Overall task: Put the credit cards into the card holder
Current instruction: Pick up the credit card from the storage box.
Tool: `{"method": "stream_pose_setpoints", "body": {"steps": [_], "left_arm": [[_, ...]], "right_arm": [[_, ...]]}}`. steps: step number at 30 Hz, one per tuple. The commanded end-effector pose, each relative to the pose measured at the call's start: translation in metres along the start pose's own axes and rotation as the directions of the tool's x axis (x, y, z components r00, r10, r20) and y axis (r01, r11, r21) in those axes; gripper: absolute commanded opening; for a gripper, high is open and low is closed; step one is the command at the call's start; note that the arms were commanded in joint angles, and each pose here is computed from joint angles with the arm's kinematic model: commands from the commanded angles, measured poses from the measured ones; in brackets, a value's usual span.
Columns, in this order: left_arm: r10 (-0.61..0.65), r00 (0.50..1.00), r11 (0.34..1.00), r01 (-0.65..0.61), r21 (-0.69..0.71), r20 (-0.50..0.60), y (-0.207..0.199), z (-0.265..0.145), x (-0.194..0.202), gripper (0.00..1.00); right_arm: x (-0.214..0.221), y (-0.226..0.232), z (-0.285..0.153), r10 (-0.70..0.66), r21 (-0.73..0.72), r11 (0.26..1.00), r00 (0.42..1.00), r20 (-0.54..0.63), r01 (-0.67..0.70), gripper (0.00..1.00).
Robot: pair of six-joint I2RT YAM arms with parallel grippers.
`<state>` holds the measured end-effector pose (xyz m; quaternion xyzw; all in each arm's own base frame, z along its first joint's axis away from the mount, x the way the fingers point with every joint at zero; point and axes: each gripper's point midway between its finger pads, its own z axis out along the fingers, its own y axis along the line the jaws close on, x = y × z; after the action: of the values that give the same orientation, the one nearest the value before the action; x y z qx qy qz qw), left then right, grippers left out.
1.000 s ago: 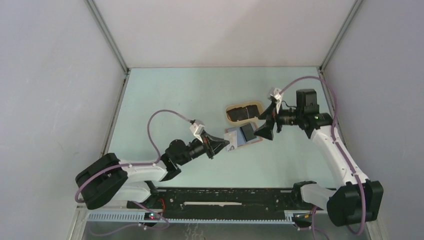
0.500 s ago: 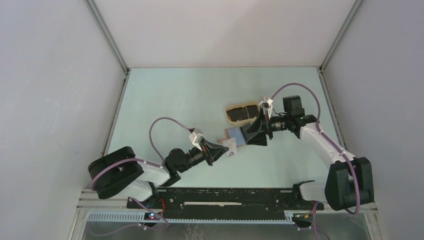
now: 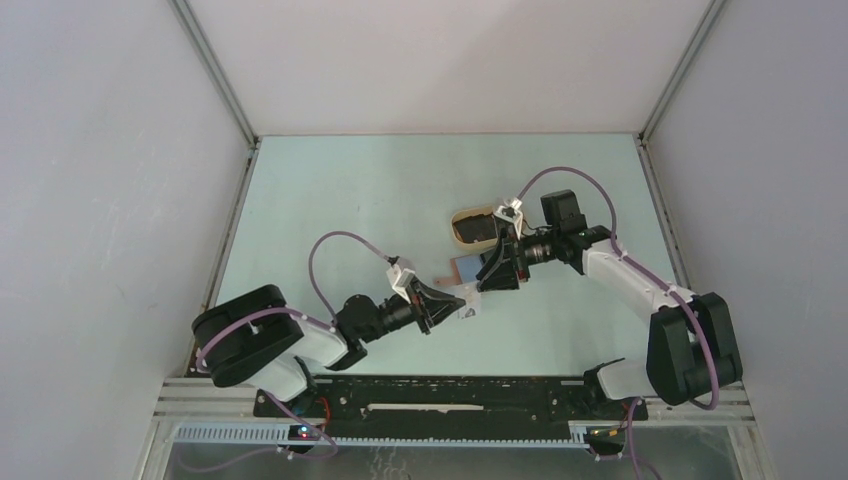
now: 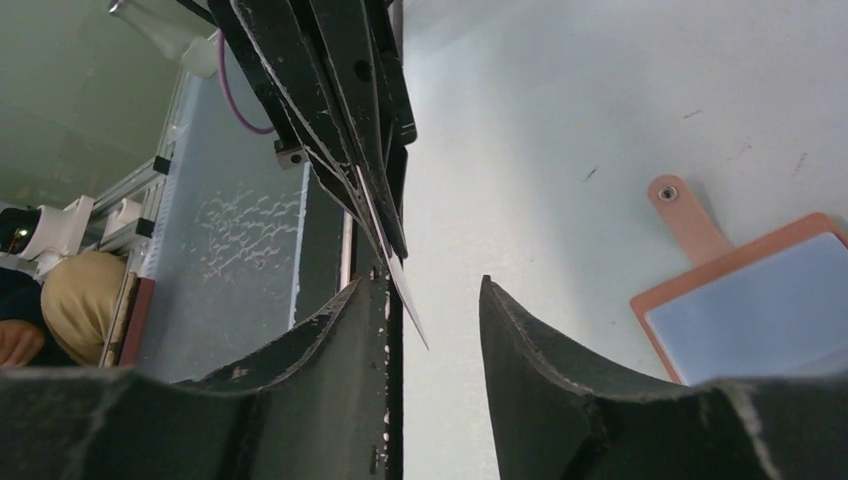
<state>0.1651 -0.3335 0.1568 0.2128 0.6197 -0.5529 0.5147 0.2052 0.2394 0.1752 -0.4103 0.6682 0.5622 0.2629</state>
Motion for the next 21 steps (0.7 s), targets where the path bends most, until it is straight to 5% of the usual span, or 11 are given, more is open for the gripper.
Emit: {"method": "stream_pose_setpoints", "body": {"steps": [1, 14, 18, 21], "left_arm": [[0.013, 0.998, 0.997, -0.018, 0.077, 0.066, -0.017, 0.013, -0.021, 0.00], [-0.008, 0.997, 0.999, 0.005, 0.040, 0.074, -0.010, 0.012, -0.020, 0.05], [-0.025, 0.993, 0.998, 0.031, -0.049, 0.111, 0.005, 0.005, -0.023, 0.36], [-0.011, 0.988, 0.983, 0.040, -0.180, 0.156, 0.029, -0.010, -0.026, 0.48]], "right_arm": [[-0.014, 0.010, 0.007, -0.037, -0.056, 0.998, 0.999, 0.004, 0.037, 0.50], [-0.007, 0.029, 0.014, -0.154, -0.148, 0.978, 0.987, -0.036, 0.147, 0.00], [-0.005, 0.020, 0.012, -0.150, -0.104, 0.984, 0.987, -0.061, 0.143, 0.00], [-0.007, -0.007, 0.005, -0.105, 0.037, 0.993, 0.991, -0.088, 0.109, 0.00]]}}
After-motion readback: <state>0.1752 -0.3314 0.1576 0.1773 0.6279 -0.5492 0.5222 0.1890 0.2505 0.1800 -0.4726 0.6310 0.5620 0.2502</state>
